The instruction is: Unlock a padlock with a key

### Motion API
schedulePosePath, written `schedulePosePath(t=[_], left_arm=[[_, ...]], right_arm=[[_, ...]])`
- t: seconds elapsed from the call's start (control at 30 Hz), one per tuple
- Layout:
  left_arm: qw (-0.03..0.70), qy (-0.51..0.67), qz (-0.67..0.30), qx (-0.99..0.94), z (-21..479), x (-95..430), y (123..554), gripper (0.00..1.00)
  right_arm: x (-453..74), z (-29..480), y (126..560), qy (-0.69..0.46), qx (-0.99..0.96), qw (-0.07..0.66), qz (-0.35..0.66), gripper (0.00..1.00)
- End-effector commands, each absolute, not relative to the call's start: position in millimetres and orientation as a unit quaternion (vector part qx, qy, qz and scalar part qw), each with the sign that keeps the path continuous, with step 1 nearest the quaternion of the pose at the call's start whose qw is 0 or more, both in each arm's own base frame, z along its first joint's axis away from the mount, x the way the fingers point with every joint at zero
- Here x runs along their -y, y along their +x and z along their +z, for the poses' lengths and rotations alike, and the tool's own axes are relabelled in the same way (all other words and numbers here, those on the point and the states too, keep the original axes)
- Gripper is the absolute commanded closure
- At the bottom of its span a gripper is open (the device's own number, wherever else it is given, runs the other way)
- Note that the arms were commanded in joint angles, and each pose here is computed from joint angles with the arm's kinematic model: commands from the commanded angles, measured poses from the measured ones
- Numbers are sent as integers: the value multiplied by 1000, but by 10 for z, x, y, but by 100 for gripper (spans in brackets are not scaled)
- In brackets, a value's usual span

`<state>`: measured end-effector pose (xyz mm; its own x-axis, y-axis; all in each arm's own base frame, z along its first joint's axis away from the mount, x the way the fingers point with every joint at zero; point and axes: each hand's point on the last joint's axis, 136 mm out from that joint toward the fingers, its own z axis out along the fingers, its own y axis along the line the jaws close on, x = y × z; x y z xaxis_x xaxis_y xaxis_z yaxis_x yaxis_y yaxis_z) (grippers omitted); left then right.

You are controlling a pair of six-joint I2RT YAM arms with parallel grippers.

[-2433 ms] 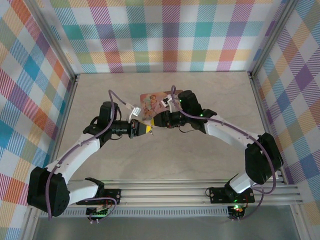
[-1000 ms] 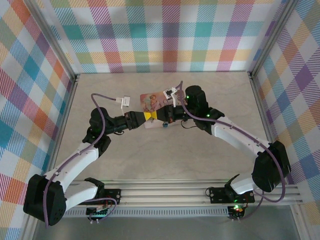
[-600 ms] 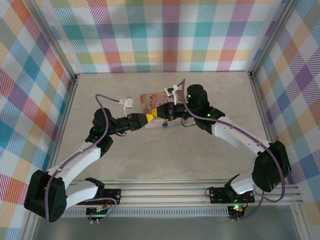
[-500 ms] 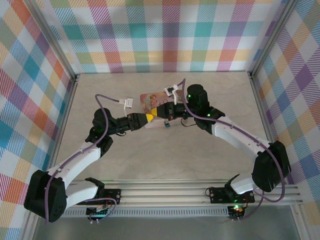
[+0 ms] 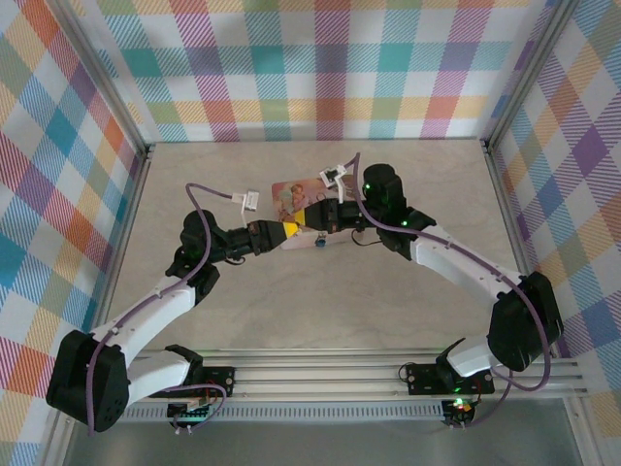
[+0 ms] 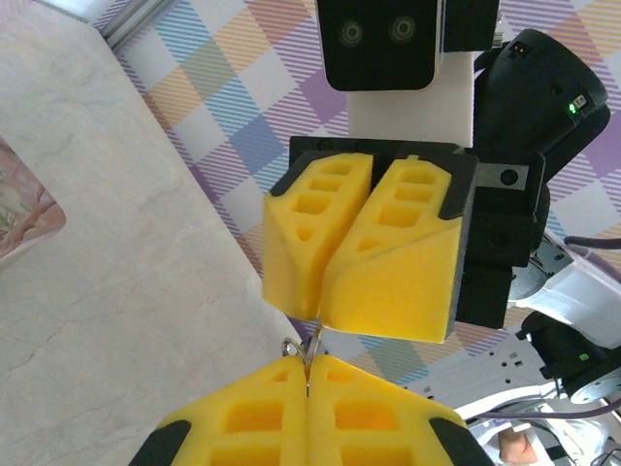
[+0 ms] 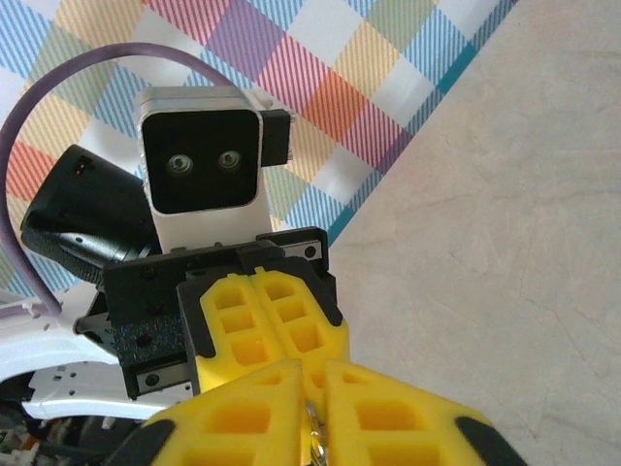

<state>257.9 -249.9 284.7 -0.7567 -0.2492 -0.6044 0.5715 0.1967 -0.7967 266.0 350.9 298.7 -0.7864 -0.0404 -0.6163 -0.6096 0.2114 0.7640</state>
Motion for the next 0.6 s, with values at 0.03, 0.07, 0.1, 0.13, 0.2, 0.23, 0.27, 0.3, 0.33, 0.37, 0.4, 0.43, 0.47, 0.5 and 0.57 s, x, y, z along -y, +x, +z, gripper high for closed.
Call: schedulePosePath(t=[0.03,0.07,0.1,0.13,0.2,0.23,0.27,0.3,0.33,0.37,0.4,0.43,0.47,0.5,0.57], left_arm=[[344,125,-587,-722,2742,2455,2552,100],[343,123,-582,-727,2699,2445,2553,100],[340,118,-575,-735,2638,2429,2559,100],[338,115,-570,-740,2588,2420,2561,100],[333,108,-562,-749,2494,2399,2567,100],[332,103,-554,-756,2440,2383,2571,100],[330,100,-546,-763,2382,2366,2576,100],[328,96,-536,-771,2314,2344,2578,100],[326,91,-523,-782,2231,2314,2581,100],[324,89,-512,-790,2160,2287,2572,100],[324,86,-500,-799,2089,2253,2567,100],[322,82,-486,-808,2005,2218,2558,100],[320,79,-475,-816,1935,2186,2550,100],[318,74,-462,-824,1853,2150,2542,100],[311,65,-441,-839,1703,2086,2526,100]], right_arm=[[-3490,2905,2682,-209,-751,238,579,70],[-3480,2893,2693,-206,-755,239,574,64],[-3460,2865,2713,-199,-763,240,567,57],[-3438,2848,2736,-192,-768,242,561,53],[-3375,2768,2798,-171,-787,245,540,49],[-3323,2687,2850,-154,-802,247,521,48],[-3278,2599,2889,-141,-817,248,502,47],[-3220,2493,2921,-128,-832,248,479,47],[-3161,2364,2943,-117,-848,243,455,47],[-3116,2245,2954,-109,-862,238,435,48],[-3062,2100,2966,-99,-877,233,409,49],[-3003,1943,2969,-88,-892,229,381,49],[-2957,1803,2961,-81,-904,225,356,50],[-2922,1664,2952,-74,-914,222,332,50],[-2890,1438,2949,-65,-929,220,290,50]])
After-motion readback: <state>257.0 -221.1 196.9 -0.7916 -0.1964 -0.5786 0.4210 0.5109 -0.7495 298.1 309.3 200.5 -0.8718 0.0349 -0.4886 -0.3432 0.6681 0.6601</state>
